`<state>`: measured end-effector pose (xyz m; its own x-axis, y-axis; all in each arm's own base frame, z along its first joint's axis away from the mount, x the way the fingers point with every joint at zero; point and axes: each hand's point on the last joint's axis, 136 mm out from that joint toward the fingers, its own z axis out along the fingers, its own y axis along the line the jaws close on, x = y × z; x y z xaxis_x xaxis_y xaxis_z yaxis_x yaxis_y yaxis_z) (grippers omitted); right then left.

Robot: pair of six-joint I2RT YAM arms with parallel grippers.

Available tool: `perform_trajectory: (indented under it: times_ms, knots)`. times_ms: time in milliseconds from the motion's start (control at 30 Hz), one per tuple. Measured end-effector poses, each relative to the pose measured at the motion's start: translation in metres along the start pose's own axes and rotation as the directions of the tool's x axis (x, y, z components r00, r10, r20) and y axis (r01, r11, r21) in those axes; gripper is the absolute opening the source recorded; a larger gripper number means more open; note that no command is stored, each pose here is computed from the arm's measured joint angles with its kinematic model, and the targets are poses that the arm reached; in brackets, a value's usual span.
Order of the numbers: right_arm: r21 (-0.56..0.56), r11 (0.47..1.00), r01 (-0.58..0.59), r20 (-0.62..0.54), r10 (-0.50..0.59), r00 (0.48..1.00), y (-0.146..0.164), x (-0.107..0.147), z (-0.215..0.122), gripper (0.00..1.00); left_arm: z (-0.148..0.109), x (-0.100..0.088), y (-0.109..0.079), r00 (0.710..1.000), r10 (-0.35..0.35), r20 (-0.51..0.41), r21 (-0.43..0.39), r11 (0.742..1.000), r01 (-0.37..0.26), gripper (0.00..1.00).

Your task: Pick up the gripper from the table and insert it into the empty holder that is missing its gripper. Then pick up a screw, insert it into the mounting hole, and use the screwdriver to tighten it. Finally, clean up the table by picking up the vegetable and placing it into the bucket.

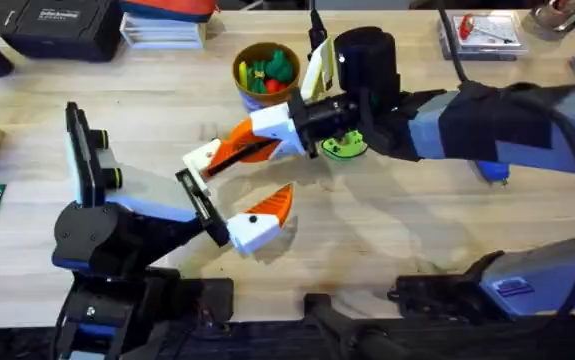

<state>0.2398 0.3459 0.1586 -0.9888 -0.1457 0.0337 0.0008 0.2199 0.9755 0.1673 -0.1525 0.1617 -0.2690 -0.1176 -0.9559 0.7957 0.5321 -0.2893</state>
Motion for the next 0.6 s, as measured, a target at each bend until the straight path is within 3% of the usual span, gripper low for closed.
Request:
perform_trajectory:
  times_ms: [333, 600]
  knots:
    - [0.007, 1.0, 0.002, 0.014, -0.002, 1.0, -0.0003, -0.0019, 0.0014, 0.04, 0.0, -0.0003, 0.0011, 1.0, -0.003, 0.002, -0.007, 1.0, 0.003, 0.986]
    - [0.014, 1.0, -0.006, 0.02, 0.005, 1.0, -0.0024, -0.0032, 0.0009, 0.249, 0.0, 0.0004, -0.0024, 1.0, 0.004, -0.002, 0.013, 1.0, -0.004, 0.986]
